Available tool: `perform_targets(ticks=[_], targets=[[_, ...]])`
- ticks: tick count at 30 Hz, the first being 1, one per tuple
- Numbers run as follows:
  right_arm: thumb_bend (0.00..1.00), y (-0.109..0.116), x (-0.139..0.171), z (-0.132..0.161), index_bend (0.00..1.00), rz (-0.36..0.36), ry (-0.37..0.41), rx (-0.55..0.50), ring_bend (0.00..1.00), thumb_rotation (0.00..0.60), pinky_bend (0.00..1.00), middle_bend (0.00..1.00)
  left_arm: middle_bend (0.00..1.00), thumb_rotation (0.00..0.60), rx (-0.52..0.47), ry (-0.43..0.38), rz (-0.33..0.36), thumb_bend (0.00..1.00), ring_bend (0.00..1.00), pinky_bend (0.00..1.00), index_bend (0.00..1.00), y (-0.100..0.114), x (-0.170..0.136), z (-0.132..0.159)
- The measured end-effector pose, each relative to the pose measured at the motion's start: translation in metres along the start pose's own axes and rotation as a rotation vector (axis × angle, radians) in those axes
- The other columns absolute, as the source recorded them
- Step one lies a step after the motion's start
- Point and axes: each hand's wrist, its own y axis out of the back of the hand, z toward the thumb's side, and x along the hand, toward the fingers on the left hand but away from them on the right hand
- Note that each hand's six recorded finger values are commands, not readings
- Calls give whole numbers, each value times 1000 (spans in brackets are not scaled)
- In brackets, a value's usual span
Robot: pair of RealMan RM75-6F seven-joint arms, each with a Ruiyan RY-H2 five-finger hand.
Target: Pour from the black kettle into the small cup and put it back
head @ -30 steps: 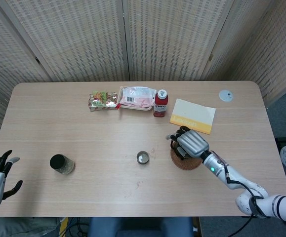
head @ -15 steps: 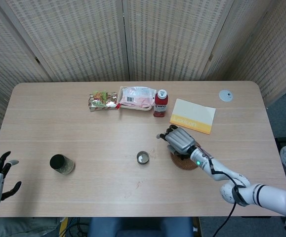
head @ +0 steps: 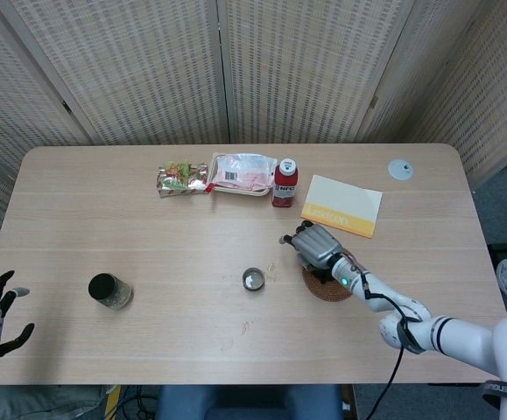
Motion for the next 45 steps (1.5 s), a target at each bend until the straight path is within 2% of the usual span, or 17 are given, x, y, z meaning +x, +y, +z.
perform_targets(ticks=[10, 20, 30, 35, 40, 43, 45], targets=[[597, 1, 2, -4, 245, -18, -12, -13, 232, 600, 168, 480, 101, 600, 0, 2, 0, 250, 175, 90, 323, -1, 1, -1], [598, 7, 15, -6, 245, -50, -18, -30, 306, 600, 168, 508, 101, 600, -2, -6, 5, 250, 175, 90, 327, -1, 3, 0], [597, 13, 45, -10, 253, -71, -30, -7, 347, 600, 170, 515, 102, 600, -7, -17, 8, 250, 175, 91, 332, 1, 5, 3], [596, 9, 67, -16, 254, -72, -57, 11, 351, 600, 170, 514, 102, 600, -8, -19, 9, 250, 175, 90, 335, 1, 5, 3], [589, -2, 91, -24, 254, -63, -95, 23, 351, 600, 170, 501, 101, 600, -11, -23, 8, 250, 175, 90, 336, 1, 3, 3], [582, -9, 101, -26, 254, -53, -110, 35, 343, 600, 171, 441, 101, 600, -13, -26, 10, 250, 175, 90, 337, 1, 2, 4], [545, -11, 105, -26, 255, -55, -117, 44, 297, 600, 171, 398, 101, 600, -15, -30, 12, 250, 175, 90, 337, 1, 2, 4]])
